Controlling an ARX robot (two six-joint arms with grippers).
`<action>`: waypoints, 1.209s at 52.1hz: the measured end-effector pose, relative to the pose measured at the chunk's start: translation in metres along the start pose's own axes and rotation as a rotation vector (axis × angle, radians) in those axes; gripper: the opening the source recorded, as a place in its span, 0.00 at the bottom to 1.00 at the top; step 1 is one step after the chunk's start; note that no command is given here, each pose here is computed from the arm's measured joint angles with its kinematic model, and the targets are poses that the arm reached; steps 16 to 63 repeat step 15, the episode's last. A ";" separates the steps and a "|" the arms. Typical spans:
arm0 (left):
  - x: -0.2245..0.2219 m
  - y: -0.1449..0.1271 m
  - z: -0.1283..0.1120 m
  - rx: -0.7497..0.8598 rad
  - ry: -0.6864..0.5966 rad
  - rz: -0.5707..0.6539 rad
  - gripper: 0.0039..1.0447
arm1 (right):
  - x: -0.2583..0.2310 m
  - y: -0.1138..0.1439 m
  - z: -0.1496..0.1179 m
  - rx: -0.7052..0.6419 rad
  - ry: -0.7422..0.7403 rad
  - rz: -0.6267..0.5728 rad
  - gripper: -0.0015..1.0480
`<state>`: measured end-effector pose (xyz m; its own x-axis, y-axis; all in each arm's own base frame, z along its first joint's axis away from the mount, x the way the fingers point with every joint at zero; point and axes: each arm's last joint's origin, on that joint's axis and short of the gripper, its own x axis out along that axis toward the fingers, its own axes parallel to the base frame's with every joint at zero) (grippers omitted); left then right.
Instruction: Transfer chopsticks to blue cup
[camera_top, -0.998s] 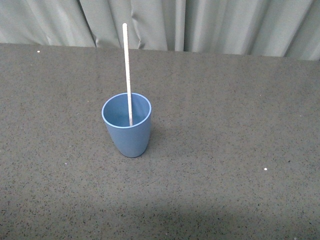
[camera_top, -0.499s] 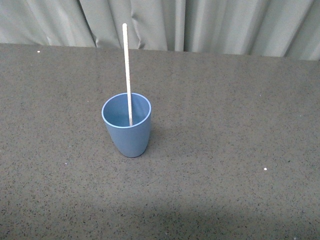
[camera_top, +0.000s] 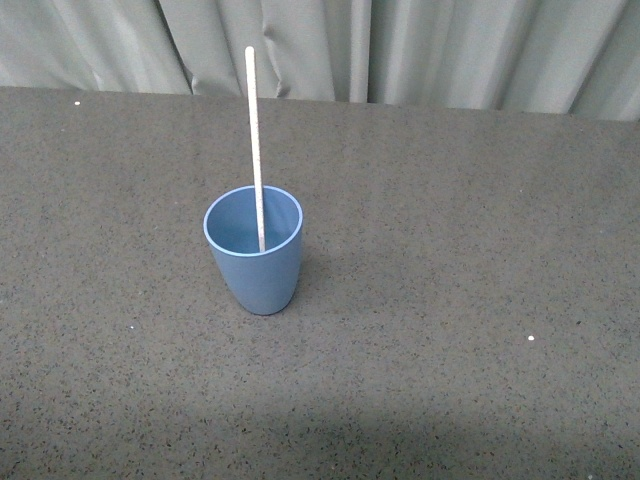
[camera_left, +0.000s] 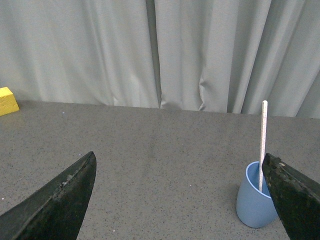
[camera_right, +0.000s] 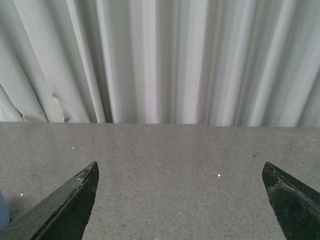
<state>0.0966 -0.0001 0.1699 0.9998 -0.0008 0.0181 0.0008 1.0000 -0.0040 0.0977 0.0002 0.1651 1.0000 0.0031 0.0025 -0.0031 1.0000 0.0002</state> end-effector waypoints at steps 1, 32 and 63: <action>0.000 0.000 0.000 0.000 0.000 0.000 0.94 | 0.000 0.000 0.000 0.000 0.000 0.000 0.91; 0.000 0.000 0.000 0.000 0.000 0.000 0.94 | 0.000 0.000 0.000 0.000 0.000 0.000 0.91; 0.000 0.000 0.000 0.000 0.000 0.000 0.94 | 0.000 0.000 0.000 0.000 0.000 0.000 0.91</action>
